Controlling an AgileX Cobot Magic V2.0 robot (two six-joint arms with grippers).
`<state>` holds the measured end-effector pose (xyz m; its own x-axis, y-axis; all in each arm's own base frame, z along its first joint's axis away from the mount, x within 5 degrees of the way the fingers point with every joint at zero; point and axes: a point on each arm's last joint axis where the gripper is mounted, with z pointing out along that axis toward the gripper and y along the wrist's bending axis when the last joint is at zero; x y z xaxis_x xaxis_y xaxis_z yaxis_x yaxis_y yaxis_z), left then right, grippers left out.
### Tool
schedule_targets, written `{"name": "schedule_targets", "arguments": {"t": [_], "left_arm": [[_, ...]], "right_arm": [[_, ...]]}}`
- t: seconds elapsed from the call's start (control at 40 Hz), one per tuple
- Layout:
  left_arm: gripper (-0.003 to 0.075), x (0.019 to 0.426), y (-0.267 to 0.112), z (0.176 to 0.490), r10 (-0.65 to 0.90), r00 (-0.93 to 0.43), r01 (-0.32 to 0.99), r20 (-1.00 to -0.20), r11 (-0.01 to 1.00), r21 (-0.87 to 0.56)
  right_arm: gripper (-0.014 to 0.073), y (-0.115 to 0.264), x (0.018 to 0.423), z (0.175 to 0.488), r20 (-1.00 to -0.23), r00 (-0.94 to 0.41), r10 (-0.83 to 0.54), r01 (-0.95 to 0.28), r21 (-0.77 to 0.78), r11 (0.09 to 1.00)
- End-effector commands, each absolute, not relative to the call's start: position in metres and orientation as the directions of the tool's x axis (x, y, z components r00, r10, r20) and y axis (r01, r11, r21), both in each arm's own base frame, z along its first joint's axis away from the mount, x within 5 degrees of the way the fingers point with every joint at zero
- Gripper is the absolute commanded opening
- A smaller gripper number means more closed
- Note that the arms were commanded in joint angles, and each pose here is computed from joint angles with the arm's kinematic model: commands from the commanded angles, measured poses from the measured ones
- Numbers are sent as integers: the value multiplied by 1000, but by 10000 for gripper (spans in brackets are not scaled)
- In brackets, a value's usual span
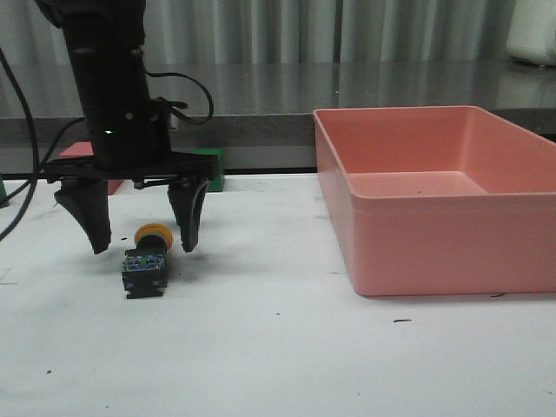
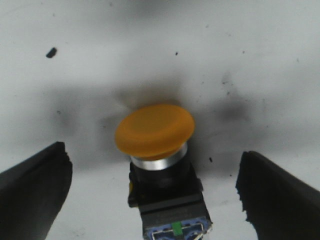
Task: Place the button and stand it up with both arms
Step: 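Lower the left gripper over the lying button and grasp its body, then lift the button with the left gripper and rotate it cap-up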
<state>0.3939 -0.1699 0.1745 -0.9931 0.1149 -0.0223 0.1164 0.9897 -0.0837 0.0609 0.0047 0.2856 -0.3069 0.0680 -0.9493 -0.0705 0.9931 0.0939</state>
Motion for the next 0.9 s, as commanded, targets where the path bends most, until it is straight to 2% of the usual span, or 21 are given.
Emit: {"name": "schedule_targets", "arguments": {"t": [0.0, 0.15, 0.3, 0.42, 0.7, 0.88], "left_arm": [[611, 396, -170, 198, 95, -993, 102, -63, 989, -105], [475, 396, -170, 189, 96, -995, 99, -31, 990, -98], [322, 397, -171, 191, 97, -995, 100, -33, 990, -99], [237, 398, -171, 192, 96, -994, 100, -44, 990, -102], [179, 402, -172, 202, 133, -988, 139, -73, 986, -94], [168, 399, -170, 226, 174, -970, 190, -172, 979, -79]], "right_arm": [[-68, 4, 62, 300, -976, -210, 58, -79, 76, 994], [-68, 4, 62, 300, -976, -210, 58, -79, 76, 994], [-68, 4, 62, 300, -976, -210, 58, -79, 76, 994], [-68, 4, 62, 300, -976, -210, 58, -79, 76, 994], [-68, 4, 62, 300, -976, -210, 58, -79, 76, 994], [-68, 4, 62, 300, -976, -210, 58, -79, 76, 994]]}}
